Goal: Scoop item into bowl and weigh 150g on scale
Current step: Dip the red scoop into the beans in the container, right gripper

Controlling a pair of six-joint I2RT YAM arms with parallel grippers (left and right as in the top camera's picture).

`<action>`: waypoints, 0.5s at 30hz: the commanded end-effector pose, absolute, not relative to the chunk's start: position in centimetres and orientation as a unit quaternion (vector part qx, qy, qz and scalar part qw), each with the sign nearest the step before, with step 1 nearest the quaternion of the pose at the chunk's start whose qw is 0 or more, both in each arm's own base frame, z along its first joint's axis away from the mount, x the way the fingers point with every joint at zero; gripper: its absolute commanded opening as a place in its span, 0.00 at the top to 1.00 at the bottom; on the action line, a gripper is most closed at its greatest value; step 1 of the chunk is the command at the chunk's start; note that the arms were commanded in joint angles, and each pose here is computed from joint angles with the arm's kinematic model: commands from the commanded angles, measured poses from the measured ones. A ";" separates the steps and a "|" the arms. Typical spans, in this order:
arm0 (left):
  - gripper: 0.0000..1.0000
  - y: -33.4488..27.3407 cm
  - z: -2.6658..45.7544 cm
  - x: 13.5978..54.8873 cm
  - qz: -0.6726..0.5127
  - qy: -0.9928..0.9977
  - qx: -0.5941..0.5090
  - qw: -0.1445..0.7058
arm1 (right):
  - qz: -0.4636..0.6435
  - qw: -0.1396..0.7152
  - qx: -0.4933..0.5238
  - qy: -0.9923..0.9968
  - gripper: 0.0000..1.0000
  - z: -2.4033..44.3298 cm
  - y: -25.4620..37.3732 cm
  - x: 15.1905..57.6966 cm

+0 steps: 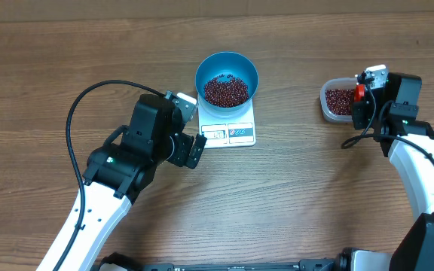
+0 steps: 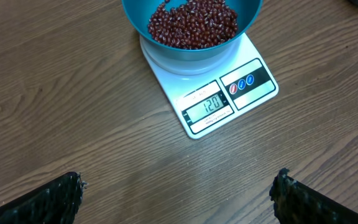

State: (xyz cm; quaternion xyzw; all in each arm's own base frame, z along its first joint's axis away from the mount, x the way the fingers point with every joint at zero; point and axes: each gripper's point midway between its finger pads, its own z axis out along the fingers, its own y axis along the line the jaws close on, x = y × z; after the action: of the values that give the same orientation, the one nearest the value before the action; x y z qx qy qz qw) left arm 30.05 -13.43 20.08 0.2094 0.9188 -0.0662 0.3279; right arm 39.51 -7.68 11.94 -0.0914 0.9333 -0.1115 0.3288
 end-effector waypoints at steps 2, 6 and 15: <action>0.01 -13.4 19.8 30.1 -0.064 0.921 0.205 0.325 | -0.134 0.317 -0.109 0.933 0.96 11.8 -8.3 39.2; 0.00 -13.4 19.8 30.1 -0.064 0.921 0.205 0.325 | -0.117 0.301 -0.114 0.940 0.96 10.9 -7.8 38.5; 0.00 -13.4 19.8 30.1 -0.064 0.921 0.205 0.325 | -0.037 0.290 -0.120 0.949 0.96 9.0 -5.3 38.4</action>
State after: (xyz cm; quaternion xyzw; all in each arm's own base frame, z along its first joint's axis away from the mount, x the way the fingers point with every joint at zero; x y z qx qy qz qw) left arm 30.05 -13.43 20.08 0.2094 0.9188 -0.0662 0.3279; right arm 38.49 -6.33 9.89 -0.1227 0.9449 -0.0751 0.2942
